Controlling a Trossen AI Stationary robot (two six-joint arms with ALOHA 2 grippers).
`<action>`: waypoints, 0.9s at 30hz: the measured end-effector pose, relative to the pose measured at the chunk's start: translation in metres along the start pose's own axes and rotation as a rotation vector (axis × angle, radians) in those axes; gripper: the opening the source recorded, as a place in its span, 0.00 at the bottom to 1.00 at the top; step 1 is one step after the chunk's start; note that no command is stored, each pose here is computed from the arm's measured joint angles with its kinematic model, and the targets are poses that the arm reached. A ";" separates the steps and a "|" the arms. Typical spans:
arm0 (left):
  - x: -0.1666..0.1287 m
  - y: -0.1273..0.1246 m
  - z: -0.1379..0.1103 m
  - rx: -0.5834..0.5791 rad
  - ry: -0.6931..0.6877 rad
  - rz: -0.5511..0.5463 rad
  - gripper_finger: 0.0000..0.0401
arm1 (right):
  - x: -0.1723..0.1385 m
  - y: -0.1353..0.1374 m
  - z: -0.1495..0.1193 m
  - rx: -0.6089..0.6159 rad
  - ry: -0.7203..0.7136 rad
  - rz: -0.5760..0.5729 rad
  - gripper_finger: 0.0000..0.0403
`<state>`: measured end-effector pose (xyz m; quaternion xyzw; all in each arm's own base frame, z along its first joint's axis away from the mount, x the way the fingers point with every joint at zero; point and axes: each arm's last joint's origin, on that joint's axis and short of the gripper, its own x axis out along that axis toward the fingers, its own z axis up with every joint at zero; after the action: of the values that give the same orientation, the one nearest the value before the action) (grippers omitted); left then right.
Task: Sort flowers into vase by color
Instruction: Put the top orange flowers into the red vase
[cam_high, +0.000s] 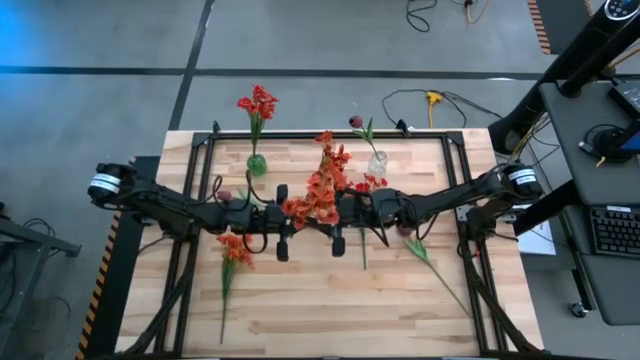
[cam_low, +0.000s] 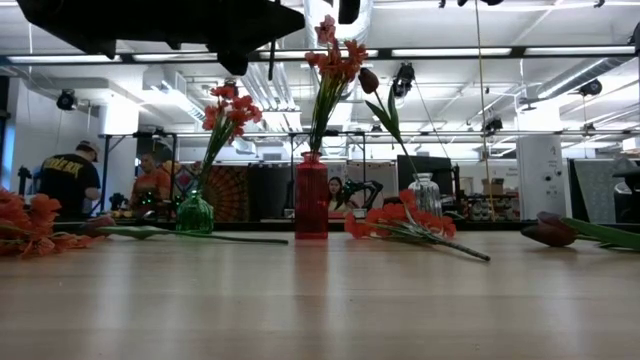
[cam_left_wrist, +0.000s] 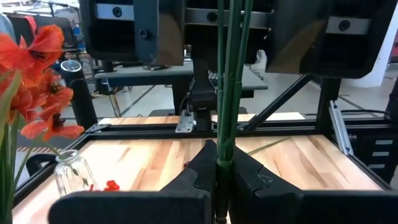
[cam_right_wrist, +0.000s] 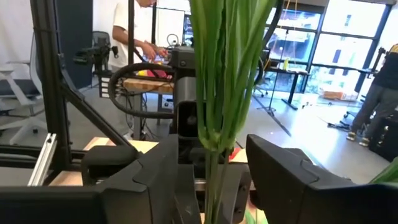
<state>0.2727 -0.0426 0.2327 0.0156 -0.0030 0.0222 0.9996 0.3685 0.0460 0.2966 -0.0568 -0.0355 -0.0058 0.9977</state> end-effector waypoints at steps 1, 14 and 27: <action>0.000 0.000 0.000 0.001 0.001 0.000 0.00 | 0.000 0.000 0.000 0.000 0.003 0.000 0.42; 0.000 0.000 -0.001 0.004 0.004 0.004 0.02 | 0.002 -0.002 0.003 0.004 0.023 -0.003 0.04; -0.016 0.004 0.004 0.038 0.121 0.004 0.34 | -0.017 -0.011 0.019 -0.014 0.118 -0.152 0.03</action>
<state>0.2562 -0.0390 0.2370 0.0330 0.0580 0.0252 0.9975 0.3499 0.0371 0.3152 -0.0604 0.0195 -0.0852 0.9943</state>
